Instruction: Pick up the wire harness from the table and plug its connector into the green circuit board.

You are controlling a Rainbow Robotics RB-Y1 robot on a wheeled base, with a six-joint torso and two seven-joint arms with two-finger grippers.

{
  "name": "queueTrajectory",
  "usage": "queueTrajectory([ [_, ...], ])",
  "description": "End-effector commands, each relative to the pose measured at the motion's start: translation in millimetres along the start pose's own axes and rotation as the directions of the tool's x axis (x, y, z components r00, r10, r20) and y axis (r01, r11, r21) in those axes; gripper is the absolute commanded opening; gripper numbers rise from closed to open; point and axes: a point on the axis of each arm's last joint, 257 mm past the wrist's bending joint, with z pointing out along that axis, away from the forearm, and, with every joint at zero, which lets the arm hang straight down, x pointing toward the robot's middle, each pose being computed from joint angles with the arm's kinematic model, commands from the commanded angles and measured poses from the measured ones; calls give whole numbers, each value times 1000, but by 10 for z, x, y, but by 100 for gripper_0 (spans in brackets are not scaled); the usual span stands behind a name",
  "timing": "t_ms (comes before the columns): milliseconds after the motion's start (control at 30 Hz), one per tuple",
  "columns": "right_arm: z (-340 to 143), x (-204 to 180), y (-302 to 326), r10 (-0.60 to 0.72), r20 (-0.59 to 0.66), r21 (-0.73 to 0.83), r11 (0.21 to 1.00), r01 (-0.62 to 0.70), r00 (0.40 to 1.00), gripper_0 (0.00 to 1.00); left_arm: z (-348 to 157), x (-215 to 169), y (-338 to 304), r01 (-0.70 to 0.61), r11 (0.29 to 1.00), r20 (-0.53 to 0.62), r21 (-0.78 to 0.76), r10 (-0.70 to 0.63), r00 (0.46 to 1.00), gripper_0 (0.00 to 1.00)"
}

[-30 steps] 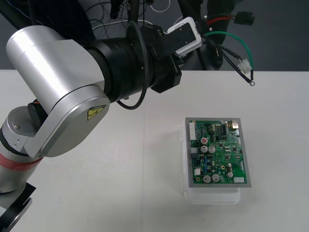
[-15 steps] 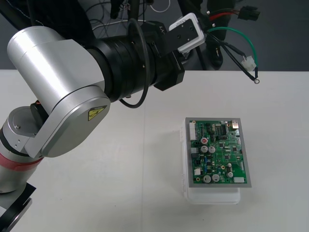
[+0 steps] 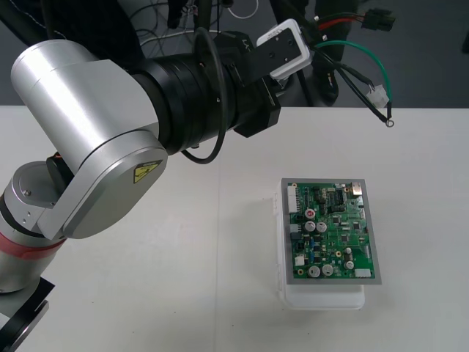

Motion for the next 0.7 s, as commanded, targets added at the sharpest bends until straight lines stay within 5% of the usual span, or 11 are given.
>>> queueTrajectory([
  [33,88,-120,80,21,33,-18,1000,-21,999,100,-29,-500,40,-113,993,122,-39,116,986,0],
  [700,320,-194,31,-33,57,1,999,33,998,100,-18,-514,5,-122,992,128,-35,126,984,0],
])
